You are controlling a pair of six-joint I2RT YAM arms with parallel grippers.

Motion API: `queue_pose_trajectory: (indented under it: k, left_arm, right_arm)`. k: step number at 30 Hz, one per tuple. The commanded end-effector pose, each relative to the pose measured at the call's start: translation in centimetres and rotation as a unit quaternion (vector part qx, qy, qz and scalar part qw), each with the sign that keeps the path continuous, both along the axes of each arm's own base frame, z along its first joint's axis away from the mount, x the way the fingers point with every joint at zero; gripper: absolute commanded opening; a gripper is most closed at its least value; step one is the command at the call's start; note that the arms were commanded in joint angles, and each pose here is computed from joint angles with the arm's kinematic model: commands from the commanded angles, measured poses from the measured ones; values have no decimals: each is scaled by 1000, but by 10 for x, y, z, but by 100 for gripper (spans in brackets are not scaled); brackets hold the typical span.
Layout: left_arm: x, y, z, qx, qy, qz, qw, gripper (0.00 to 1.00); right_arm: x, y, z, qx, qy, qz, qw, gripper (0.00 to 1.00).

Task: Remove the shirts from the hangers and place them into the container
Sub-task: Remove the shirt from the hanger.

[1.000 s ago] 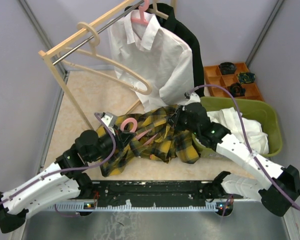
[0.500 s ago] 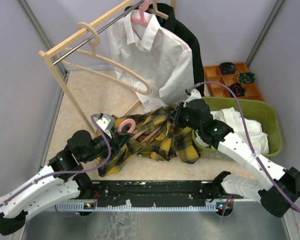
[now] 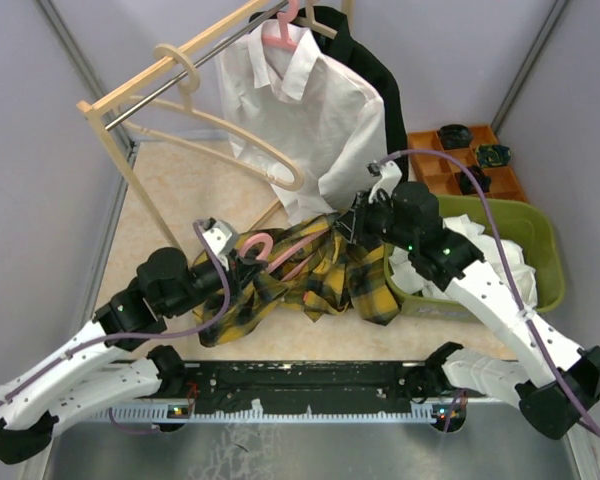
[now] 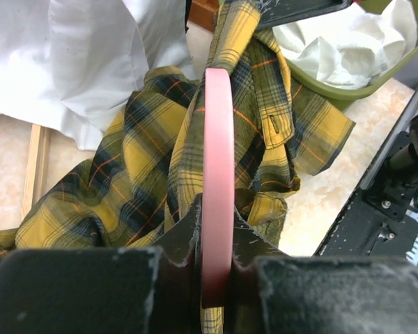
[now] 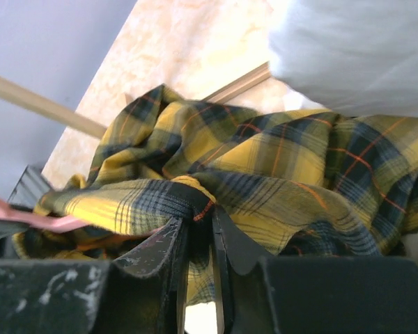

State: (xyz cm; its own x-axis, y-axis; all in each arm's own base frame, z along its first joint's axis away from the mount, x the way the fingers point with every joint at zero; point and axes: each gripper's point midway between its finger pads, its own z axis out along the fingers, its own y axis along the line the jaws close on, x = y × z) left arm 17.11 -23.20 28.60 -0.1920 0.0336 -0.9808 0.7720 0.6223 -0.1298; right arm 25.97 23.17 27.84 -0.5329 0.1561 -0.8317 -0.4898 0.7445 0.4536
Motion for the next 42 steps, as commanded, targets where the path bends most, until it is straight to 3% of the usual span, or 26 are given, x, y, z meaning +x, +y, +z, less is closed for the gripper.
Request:
queue_pose_trajectory:
  k: [1,3,6,8,10,14,18,22,25,28,30,33,37,42]
  left_arm:
    - [11,9,3,33,-7,30,999,0]
    - [15,14,0,55,-9,43,998,0]
    - [10,13,6,62,-30,21,997,0]
    - [5,13,14,55,-47,6,997,0]
    - [-1,13,22,48,-62,-10,997,0]
    - [-17,8,30,52,-86,-66,993,0]
    - [-23,4,19,95,-61,-97,989,0]
    - [-27,-2,22,100,-58,-119,986,0]
    - [-30,-4,30,87,-64,-128,986,0]
    - [-27,-1,36,79,-67,-111,988,0]
    - [-21,3,35,79,-64,-89,991,0]
    - [-18,7,35,70,-68,-71,993,0]
    - [-21,5,42,59,-76,-82,992,0]
    - [-16,1,40,62,-69,-75,993,0]
  right_arm:
    - [-23,24,33,6,-10,127,992,19]
    - [-27,25,40,17,-12,133,991,17]
    - [10,-18,30,-34,-12,-35,999,11]
    - [27,-51,21,-81,-8,-134,988,12]
    - [37,-71,12,-121,-4,-183,976,14]
    - [48,-83,2,-148,17,-215,965,17]
    - [47,-54,34,-73,-17,-153,985,23]
    - [57,-78,48,-80,-49,-221,971,17]
    - [66,-97,41,-121,-53,-266,955,23]
    - [62,-81,24,-125,-36,-218,967,29]
    - [43,-40,17,-79,-32,-99,991,40]
    - [14,-2,20,10,-33,10,999,58]
    - [4,-4,25,61,-71,11,996,74]
    - [-8,-9,34,51,-110,31,992,74]
